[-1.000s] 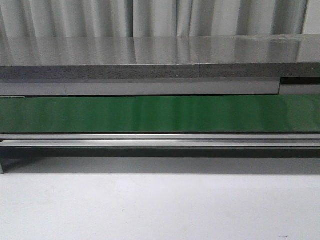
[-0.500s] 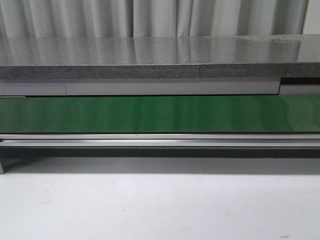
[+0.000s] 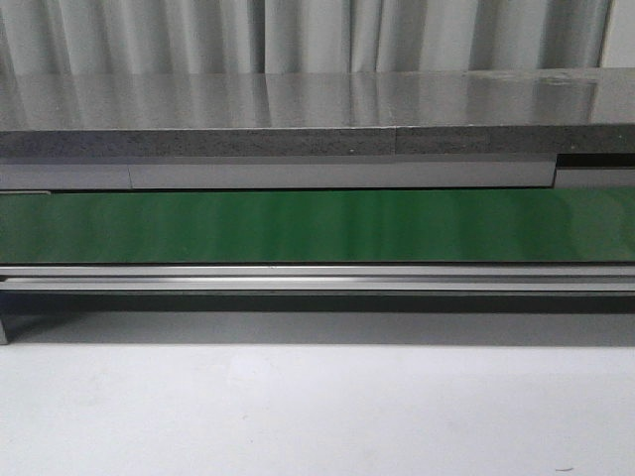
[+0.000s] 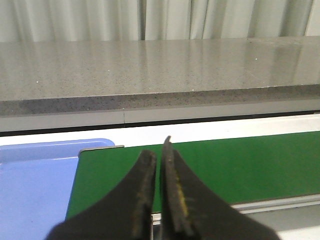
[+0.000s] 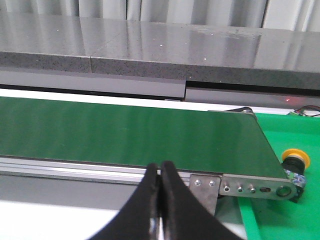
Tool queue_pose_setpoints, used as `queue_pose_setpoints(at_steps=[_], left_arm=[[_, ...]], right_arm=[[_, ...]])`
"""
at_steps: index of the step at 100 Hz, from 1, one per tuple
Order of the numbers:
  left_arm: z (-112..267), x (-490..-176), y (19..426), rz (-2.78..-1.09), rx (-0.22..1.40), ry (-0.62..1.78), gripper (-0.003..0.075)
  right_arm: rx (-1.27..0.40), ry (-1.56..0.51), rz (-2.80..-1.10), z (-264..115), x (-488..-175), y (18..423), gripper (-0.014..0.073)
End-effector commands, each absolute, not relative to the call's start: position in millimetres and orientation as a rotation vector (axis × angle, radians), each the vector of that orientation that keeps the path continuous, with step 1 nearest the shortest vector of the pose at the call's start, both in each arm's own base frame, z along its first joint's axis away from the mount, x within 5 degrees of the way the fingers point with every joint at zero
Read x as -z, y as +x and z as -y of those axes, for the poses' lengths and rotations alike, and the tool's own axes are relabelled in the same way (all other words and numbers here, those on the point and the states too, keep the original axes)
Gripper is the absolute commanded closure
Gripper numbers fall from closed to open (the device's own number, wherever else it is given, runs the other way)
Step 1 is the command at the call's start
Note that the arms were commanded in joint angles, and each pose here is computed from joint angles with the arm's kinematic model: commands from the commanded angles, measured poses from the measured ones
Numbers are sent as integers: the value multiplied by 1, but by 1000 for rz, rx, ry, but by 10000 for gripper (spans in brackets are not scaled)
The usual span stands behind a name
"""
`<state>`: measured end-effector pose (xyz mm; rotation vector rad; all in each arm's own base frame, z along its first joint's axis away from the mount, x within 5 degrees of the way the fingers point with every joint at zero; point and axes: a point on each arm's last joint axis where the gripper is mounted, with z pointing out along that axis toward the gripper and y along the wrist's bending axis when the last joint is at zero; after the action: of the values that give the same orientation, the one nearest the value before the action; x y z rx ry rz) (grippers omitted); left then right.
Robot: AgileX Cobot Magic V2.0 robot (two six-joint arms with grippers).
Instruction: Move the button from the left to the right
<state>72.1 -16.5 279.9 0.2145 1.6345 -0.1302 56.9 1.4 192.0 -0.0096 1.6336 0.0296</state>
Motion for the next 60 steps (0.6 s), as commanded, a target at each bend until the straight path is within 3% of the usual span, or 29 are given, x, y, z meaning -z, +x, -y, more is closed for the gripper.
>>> queue_pose_setpoints(at_steps=[1,37,60], left_arm=[[16,-297,73,-1533,138,185,715],[15,-295,72,-1515,134,178,715],[8,-277,65,-1436,113,87,715]], right_arm=[[-21,-17,-1535,-1,-200,56,663],[-21,-17,-1535,-1,-200,56,663],[-21,-17,-1535,-1,-200,56,663]])
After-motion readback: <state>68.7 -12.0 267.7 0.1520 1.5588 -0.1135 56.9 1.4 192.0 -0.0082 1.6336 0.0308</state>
